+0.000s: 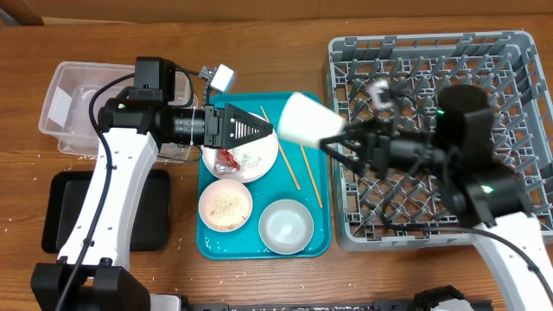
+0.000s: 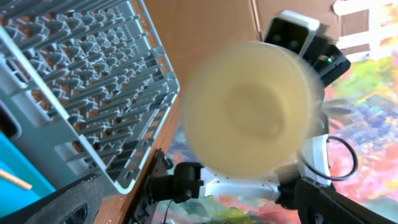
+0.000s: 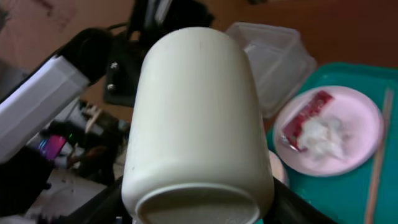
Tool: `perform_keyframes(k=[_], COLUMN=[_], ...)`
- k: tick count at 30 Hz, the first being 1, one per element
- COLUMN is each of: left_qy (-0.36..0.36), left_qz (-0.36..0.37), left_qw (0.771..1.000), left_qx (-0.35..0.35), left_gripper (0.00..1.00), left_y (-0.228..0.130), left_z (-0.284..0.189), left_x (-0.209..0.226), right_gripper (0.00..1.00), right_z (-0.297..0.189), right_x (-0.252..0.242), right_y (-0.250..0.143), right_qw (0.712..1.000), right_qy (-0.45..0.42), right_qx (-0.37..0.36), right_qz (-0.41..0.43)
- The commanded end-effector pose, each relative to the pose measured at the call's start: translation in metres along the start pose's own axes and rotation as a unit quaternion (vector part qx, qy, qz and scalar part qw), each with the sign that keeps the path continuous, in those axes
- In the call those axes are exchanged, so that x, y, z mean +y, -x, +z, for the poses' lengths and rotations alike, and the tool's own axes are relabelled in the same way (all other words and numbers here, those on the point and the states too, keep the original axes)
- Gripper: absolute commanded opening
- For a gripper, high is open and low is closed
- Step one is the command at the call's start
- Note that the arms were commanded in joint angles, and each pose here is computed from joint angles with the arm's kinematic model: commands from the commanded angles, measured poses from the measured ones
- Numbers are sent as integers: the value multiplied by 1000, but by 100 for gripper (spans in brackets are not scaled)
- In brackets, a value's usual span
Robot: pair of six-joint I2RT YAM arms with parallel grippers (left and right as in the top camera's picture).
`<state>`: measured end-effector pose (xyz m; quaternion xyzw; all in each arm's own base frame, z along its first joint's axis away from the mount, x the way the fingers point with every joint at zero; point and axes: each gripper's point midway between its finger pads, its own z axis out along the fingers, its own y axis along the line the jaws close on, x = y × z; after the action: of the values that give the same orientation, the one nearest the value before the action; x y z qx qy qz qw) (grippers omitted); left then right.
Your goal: Sort waste into correct bins and load items into the dishwasher
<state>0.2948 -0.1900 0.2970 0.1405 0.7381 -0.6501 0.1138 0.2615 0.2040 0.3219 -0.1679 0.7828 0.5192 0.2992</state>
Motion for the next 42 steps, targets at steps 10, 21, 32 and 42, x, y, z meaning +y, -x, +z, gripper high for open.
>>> perform_keyframes(k=[10,21,32,42], left_qy=[115,158,257,655], left_qz=[-11,-34,-57,-149], left_qw=[993,987,964,737], left_qx=[8,16,30,67], left_gripper=[100,100,89,73], left_y=[-6,-14,-25,-92], left_z=[-3,-8,-22,-61], left_x=[34,48,79,149], right_gripper=[54,55,99,100], right_z=[-151,-162,-130,-89], right_x=[-114,-158,-168,-65], right_y=[-83,-113,-82,1], right_qw=[828,754,802,943], right_qy=[-518,-576,-507,-285], right_qx=[-7,81,92,-28], right_qz=[216,305,302,168])
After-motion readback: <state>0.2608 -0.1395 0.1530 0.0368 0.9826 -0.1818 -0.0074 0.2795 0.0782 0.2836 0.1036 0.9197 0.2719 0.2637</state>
